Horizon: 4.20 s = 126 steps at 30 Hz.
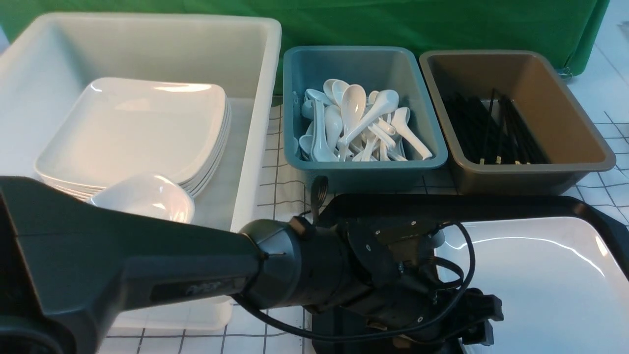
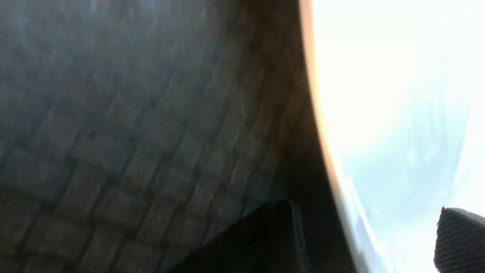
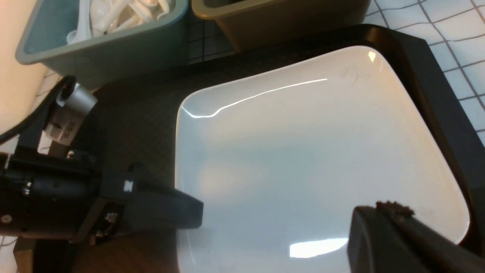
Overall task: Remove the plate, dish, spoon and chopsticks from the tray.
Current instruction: Use the left arm to grab a plate from the dinner plate, then use the left arm to put the plate into the large storage box on the left
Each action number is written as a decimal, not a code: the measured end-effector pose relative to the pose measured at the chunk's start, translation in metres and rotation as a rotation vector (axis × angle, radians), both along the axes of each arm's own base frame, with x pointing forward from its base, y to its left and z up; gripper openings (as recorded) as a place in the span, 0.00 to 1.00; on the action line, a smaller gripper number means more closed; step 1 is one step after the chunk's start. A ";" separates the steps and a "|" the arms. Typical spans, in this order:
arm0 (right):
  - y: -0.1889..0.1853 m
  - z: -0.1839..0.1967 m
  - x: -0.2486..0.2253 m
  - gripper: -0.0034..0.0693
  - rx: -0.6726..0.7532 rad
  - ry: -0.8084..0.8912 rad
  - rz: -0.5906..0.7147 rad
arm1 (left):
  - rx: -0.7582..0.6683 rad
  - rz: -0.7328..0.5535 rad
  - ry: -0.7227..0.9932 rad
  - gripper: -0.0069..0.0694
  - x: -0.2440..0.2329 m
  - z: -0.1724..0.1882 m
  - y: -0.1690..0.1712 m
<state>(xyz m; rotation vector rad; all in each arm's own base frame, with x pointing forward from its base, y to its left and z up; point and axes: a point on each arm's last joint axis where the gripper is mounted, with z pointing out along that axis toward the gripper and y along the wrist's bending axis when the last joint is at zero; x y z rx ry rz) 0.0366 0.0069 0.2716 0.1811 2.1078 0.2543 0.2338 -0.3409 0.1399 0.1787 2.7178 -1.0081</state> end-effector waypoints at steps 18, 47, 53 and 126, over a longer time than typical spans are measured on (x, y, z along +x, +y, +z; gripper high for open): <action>0.000 0.000 0.000 0.09 0.000 0.000 0.000 | -0.025 0.046 -0.038 0.53 -0.003 -0.010 -0.019; 0.000 0.000 0.000 0.12 -0.001 0.000 0.000 | -0.112 0.027 -0.173 0.12 0.010 0.049 -0.007; 0.000 0.000 0.000 0.13 -0.001 0.000 0.000 | -0.145 0.025 -0.226 0.12 0.025 0.078 0.014; 0.000 -0.002 0.001 0.26 0.001 -0.007 -0.001 | -0.059 1.069 -0.315 0.12 0.137 0.128 0.444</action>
